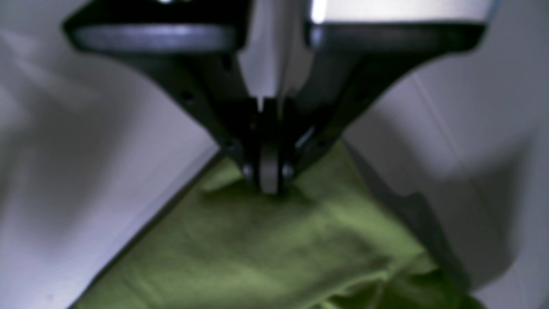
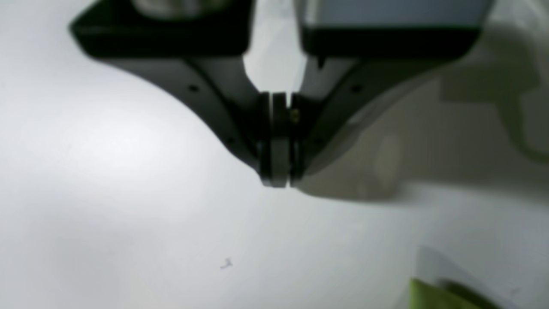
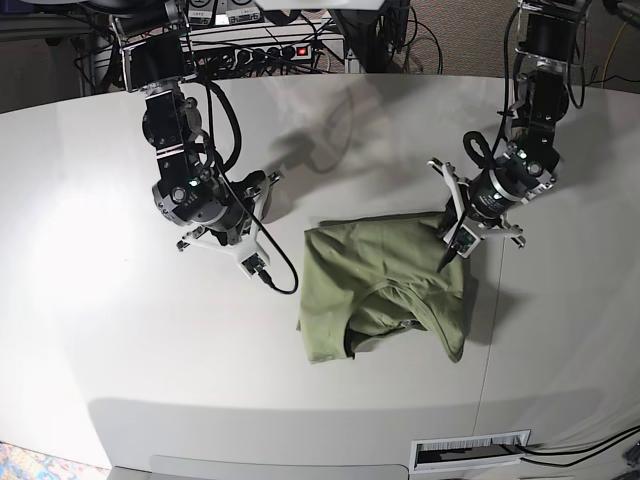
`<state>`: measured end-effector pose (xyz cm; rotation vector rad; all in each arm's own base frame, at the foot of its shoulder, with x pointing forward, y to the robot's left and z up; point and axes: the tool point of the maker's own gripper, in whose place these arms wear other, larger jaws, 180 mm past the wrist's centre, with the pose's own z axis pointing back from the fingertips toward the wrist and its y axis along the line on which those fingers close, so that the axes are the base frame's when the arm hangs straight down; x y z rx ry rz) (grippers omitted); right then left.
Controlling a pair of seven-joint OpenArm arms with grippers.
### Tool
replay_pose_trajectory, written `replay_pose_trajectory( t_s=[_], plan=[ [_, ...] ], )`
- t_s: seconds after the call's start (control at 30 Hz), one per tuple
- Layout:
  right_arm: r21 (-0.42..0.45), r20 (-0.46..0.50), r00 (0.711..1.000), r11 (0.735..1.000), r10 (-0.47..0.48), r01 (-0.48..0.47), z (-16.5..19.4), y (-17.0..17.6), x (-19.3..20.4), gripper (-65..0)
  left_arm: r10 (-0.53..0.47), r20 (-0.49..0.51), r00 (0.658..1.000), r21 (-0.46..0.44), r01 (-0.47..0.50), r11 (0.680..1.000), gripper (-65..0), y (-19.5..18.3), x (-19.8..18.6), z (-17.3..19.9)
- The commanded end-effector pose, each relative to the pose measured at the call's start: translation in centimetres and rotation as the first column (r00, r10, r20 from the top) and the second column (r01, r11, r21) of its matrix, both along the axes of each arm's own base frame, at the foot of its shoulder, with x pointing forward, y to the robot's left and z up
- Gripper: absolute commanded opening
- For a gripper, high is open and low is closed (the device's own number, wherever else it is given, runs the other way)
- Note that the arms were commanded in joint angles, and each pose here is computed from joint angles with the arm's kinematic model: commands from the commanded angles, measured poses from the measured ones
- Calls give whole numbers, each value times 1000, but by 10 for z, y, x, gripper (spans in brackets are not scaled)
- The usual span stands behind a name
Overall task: Fold the T-shirt properly
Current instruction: 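Press the shirt edge flat with the left gripper and release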
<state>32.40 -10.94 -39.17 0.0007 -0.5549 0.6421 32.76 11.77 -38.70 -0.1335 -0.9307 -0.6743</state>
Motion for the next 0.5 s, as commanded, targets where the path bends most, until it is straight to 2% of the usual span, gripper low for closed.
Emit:
replay_pose_trajectory(
  t_s=[0.0, 0.23, 0.47],
  plan=[
    [16, 42, 999, 1000, -1, 0, 13, 2, 10, -650, 3, 60, 998, -13, -2, 1000, -619, 2, 13, 17],
    [20, 40, 999, 1000, 0, -1, 13, 2, 10, -650, 6, 43, 999, 7, -6, 1000, -619, 11, 14, 23],
    [24, 42, 999, 1000, 0, -1, 14, 3, 10, -650, 14, -11, 1000, -58, -14, 998, -619, 1, 5, 51]
  ],
)
